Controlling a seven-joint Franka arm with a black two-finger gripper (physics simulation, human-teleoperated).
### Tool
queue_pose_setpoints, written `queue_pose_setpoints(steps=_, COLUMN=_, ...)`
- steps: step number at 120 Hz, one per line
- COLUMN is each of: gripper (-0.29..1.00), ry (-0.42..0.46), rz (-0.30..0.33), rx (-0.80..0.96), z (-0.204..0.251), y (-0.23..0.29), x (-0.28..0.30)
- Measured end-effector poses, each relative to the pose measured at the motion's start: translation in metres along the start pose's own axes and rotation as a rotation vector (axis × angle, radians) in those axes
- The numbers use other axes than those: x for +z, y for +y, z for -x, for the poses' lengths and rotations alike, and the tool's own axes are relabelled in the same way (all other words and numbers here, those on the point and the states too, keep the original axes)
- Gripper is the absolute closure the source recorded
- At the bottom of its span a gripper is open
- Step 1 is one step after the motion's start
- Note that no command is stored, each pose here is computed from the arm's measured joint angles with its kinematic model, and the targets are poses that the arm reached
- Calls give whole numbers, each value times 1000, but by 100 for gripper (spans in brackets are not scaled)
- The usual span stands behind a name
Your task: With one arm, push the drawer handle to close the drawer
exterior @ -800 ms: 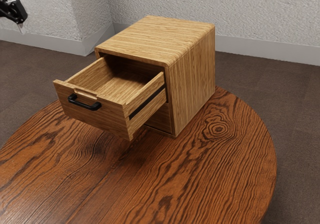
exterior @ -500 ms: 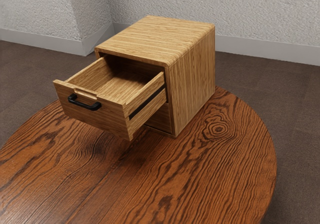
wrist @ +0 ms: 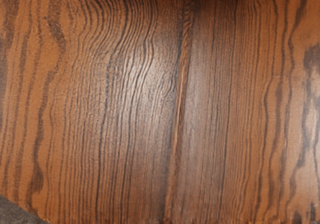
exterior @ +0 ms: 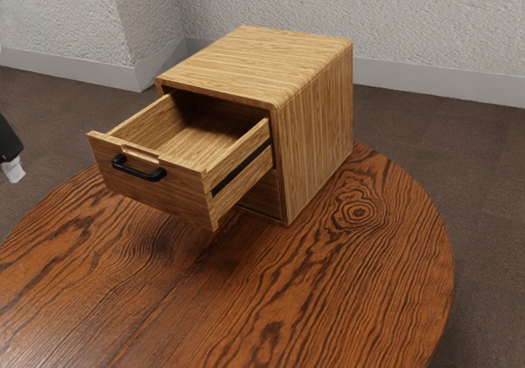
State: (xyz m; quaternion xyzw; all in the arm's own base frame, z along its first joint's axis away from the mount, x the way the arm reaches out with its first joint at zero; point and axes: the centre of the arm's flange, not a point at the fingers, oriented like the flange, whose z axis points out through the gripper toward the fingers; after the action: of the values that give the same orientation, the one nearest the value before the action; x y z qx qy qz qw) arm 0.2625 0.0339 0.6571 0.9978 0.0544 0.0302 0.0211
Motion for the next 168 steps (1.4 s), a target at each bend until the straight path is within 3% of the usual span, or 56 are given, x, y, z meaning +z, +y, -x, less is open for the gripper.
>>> queue_pose_setpoints(steps=16, gripper=2, ry=-161, rz=-5, rx=-20, z=-16, y=5, x=98)
queue_pose_setpoints(steps=27, gripper=2, ry=-181, rz=-3, rx=-75, z=-30, y=-5, x=127)
queue_pose_setpoints(steps=65, gripper=3, ry=11, rz=-13, rx=8, z=-52, y=14, x=122)
queue_pose_setpoints(steps=88, gripper=49, ry=60, rz=-49, rx=28, z=-68, y=12, x=126)
queue_pose_setpoints(steps=108, gripper=67, ry=91, rz=-81, rx=83, z=-81, y=10, x=132)
queue_pose_setpoints(steps=168, gripper=78, ry=104, rz=-22, rx=78, z=-148, y=10, x=151)
